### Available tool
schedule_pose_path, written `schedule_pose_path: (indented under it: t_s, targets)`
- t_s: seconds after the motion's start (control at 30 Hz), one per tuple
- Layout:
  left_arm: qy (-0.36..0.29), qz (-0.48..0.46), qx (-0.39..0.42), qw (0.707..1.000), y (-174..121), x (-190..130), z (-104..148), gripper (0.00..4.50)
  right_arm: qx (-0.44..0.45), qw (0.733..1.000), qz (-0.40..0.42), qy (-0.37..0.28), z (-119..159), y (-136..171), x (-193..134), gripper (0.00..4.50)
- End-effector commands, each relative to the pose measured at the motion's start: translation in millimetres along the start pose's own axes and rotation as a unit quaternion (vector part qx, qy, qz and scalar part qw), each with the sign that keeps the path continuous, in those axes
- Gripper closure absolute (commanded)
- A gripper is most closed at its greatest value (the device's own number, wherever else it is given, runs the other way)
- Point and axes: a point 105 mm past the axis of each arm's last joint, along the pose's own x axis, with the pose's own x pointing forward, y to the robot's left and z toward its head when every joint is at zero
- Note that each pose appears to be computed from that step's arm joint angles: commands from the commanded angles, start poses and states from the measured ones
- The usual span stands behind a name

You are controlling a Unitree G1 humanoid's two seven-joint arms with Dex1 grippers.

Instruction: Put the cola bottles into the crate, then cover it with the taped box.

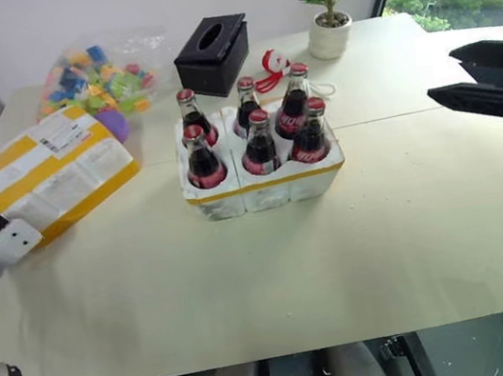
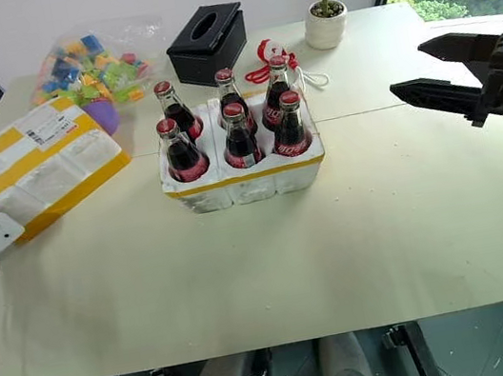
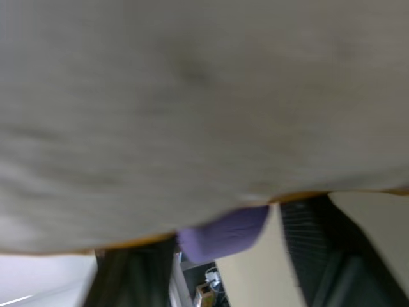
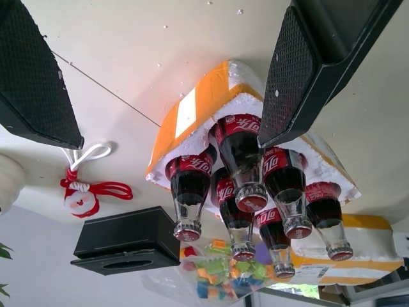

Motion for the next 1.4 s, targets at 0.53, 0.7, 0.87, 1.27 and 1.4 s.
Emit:
schedule_pose_path:
  t_s: [0.53,0.7,0.87,1.27,1.4]
  targets:
    - [-0.127,0.157,-0.051,0.978,129.4,-19.3,47.6,4.29,0.002,0.998,-0.064,0.030,-22.4,-19.2,-24.6,0.00]
    - [-0.211,0.165,-0.076,0.961,166.7,-38.4,97.8,4.29,0.005,0.998,-0.064,0.029,-27.0,-20.5,-19.8,0.00]
    - [-0.295,0.107,-0.086,0.946,182.3,-74.7,164.4,4.29,0.008,0.998,-0.064,0.027,-31.4,-23.1,-14.9,0.00]
    - [-0.352,-0.023,0.043,0.935,147.5,-142.3,240.3,4.29,0.020,0.997,-0.076,0.016,-44.1,-27.8,-3.4,0.00]
    - [-0.360,-0.035,0.075,0.929,135.6,-149.6,256.3,4.29,0.025,0.996,-0.080,0.011,-46.7,-28.0,-2.0,0.00]
